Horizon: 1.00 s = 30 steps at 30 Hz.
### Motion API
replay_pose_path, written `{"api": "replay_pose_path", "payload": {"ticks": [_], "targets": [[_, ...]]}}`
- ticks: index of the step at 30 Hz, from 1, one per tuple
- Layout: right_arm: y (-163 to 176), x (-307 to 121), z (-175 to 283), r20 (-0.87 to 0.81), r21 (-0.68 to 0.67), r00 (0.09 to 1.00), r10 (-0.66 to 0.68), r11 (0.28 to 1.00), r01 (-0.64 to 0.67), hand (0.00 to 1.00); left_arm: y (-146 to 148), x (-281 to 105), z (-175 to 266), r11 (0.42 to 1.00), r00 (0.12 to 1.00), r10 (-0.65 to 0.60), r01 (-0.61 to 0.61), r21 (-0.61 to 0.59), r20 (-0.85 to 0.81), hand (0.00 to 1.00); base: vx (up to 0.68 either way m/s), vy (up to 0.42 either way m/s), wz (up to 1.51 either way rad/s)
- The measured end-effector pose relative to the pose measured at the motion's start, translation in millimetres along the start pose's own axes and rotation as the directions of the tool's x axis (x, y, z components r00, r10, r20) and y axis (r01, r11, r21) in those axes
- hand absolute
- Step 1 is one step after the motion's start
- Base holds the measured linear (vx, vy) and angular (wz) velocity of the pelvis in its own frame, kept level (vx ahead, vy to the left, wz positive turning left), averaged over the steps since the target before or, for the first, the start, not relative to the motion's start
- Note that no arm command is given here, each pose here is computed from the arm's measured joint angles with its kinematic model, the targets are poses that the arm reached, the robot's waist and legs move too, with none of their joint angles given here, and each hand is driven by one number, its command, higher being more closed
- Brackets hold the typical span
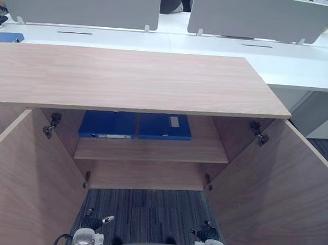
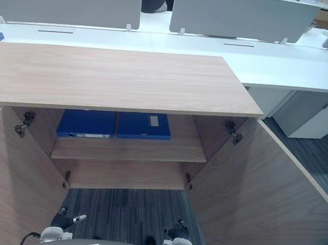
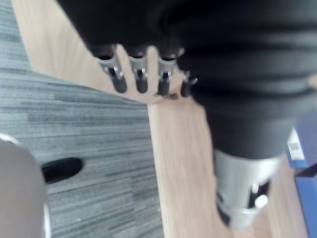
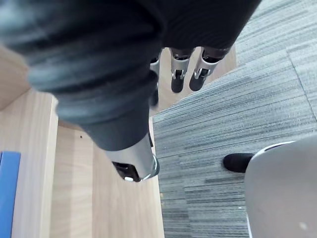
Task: Walk over to the cabinet, pick up the folder, carry it to the office cabinet, place the folder inside the office cabinet, then close the office cabinet door
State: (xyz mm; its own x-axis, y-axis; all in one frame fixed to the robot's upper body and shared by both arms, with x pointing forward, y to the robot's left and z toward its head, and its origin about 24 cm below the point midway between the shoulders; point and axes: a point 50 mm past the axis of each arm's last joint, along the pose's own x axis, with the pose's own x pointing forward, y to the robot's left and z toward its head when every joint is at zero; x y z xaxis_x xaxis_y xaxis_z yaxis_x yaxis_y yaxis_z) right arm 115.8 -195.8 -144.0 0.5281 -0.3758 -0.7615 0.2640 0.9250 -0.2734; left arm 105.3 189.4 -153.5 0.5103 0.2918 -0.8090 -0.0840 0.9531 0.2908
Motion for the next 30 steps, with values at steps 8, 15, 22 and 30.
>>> {"api": "replay_pose_path", "payload": {"ticks": [8, 15, 22, 30], "targets": [[-43, -14, 44, 0.241, 0.175, 0.947, -0.210, 0.970, 0.171, 0.00, 3, -1, -2, 0.999, 1.000, -0.001, 0.001, 0.038, 0.006, 0.00, 0.07, 0.008, -0.41], [-90, -27, 56, 0.283, 0.309, 0.856, -0.433, 0.886, 0.346, 0.00, 2, 0, 2, 0.998, 1.000, -0.007, 0.006, 0.062, 0.021, 0.00, 0.05, -0.003, -0.34], [-143, -34, 40, 0.098, 0.556, 0.745, -0.660, 0.657, 0.509, 0.00, 14, -6, -3, 0.999, 0.998, 0.014, -0.016, 0.039, 0.054, 0.00, -0.02, -0.017, -0.11], [-176, -38, 49, 0.036, 0.726, 0.667, -0.744, 0.478, 0.494, 0.00, 13, -13, -21, 1.000, 1.000, 0.003, -0.003, 0.014, 0.000, 0.00, -0.03, -0.031, -0.08]]}}
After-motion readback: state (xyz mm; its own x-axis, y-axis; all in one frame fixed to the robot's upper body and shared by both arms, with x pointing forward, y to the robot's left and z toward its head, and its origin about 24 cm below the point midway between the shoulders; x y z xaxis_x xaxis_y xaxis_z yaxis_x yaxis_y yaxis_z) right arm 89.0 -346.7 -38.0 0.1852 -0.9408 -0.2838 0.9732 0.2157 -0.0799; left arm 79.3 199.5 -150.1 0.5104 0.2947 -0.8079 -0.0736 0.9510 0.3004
